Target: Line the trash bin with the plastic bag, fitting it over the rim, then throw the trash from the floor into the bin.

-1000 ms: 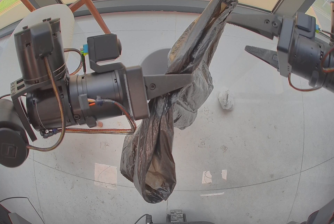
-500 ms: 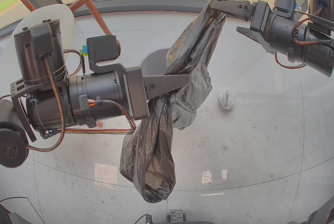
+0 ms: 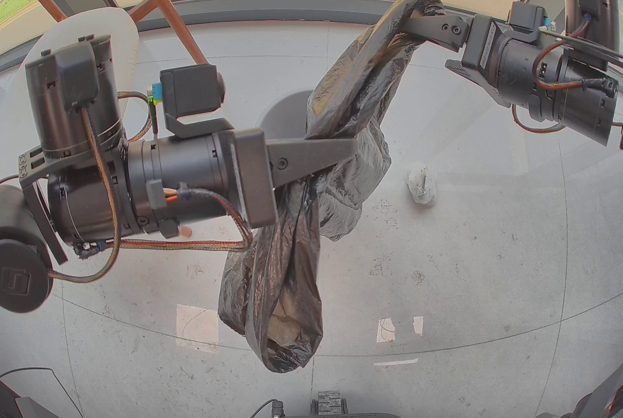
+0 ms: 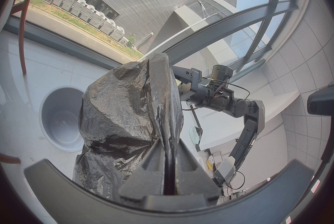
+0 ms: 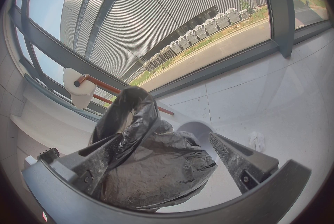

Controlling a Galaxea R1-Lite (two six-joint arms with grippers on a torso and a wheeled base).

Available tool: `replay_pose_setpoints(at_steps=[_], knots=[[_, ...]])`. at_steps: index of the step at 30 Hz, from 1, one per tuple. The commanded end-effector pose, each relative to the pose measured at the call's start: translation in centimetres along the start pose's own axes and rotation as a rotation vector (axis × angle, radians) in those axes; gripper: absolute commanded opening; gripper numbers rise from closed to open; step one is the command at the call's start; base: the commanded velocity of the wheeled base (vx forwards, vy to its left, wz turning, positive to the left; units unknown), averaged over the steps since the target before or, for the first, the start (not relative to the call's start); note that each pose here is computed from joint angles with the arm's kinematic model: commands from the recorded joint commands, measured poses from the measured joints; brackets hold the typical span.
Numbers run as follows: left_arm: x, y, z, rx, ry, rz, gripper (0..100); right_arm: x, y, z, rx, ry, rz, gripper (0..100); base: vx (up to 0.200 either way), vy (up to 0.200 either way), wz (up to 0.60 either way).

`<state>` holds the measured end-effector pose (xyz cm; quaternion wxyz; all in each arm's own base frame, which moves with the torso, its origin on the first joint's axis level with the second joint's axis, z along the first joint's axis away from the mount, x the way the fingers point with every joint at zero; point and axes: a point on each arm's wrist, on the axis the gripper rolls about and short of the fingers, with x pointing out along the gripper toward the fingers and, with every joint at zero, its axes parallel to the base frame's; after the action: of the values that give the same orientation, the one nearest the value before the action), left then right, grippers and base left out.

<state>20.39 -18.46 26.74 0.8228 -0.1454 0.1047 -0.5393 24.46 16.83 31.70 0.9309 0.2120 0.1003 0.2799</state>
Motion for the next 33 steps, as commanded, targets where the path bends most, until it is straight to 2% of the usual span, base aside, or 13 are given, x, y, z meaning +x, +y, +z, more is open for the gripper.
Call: replay_pose_setpoints(at_steps=[1, 7, 17, 26, 33], knots=[[0.1, 0.1, -0.1, 0.011, 0.002, 0.001, 0, -0.1, 0.1, -1.2, 0.003, 0.038, -0.001, 100, 0.000, 0.000, 0.00], [0.0, 0.1, -0.1, 0.077, 0.003, 0.002, 0, -0.1, 0.1, -3.8, -0.005, 0.108, -0.034, 100, 0.000, 0.000, 0.00], [-0.2, 0.1, -0.6, 0.104, 0.017, 0.004, 0, 0.0, 1.2, -5.4, -0.013, 0.159, -0.002, 100, 0.000, 0.000, 0.00], [-0.3, 0.2, -0.5, 0.106, 0.014, 0.008, 0, 0.0, 1.6, -5.8, -0.019, 0.167, 0.000, 100, 0.000, 0.000, 0.00], [-0.4, 0.3, -0.7, 0.104, 0.020, 0.011, 0, 0.1, 0.9, -4.3, -0.010, 0.117, -0.028, 100, 0.000, 0.000, 0.00]])
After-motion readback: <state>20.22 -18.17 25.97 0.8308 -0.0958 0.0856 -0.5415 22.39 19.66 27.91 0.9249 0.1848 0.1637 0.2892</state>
